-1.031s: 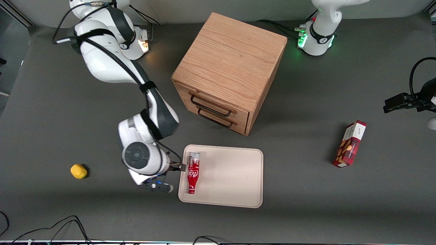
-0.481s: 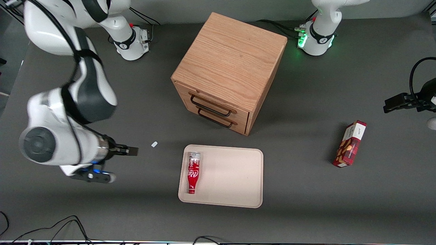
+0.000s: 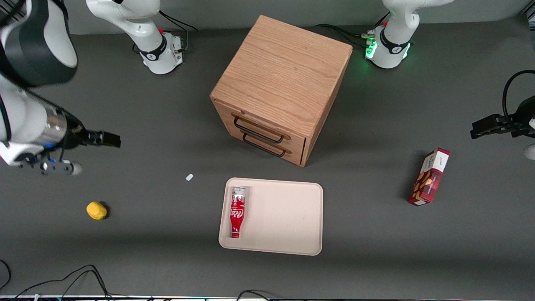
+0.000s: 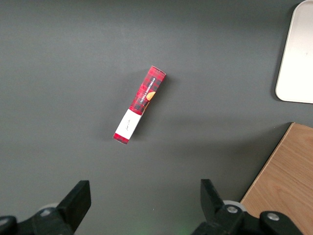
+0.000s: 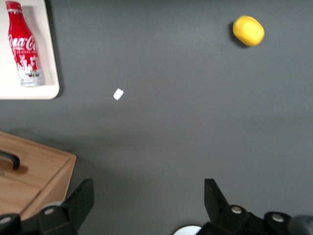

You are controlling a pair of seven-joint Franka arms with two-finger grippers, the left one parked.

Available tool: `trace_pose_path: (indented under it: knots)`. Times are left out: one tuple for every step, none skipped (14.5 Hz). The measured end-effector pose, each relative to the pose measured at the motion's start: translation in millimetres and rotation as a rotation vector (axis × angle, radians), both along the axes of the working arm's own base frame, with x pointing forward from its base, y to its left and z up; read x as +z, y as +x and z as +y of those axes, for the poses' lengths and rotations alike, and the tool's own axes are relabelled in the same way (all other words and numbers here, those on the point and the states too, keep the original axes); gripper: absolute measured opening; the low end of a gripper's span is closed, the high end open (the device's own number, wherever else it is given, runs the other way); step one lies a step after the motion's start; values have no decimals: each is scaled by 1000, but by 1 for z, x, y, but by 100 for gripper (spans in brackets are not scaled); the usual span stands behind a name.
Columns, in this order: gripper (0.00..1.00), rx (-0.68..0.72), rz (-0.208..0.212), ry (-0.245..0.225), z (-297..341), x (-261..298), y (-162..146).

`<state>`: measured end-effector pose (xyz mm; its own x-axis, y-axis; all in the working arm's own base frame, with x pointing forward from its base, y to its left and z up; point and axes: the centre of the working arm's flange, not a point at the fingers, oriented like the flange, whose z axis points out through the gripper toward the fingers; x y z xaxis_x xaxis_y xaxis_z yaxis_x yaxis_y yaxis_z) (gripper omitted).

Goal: Place coke bottle on tray

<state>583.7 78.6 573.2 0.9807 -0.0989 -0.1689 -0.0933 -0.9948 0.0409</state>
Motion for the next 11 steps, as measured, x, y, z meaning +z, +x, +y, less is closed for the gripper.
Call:
trace_pose_path:
  knots:
    - [100, 5, -11, -5, 2, 8, -14]
    - [100, 7, -18, -3, 5, 15, -25]
    - [100, 5, -24, 10, 6, 20, -32]
    - [100, -3, -27, 28, 4, 23, -36]
    - [100, -16, -31, 40, 0, 26, -38]
    - [100, -29, -34, 45, -6, 28, -39]
    - [100, -42, -36, 50, -12, 30, -39]
    - [100, -52, -37, 56, -17, 30, -39]
    - [100, -59, -37, 61, -20, 31, -39]
    - [100, -62, -37, 64, -21, 31, -39]
    - [100, -63, -36, 65, -21, 31, -39]
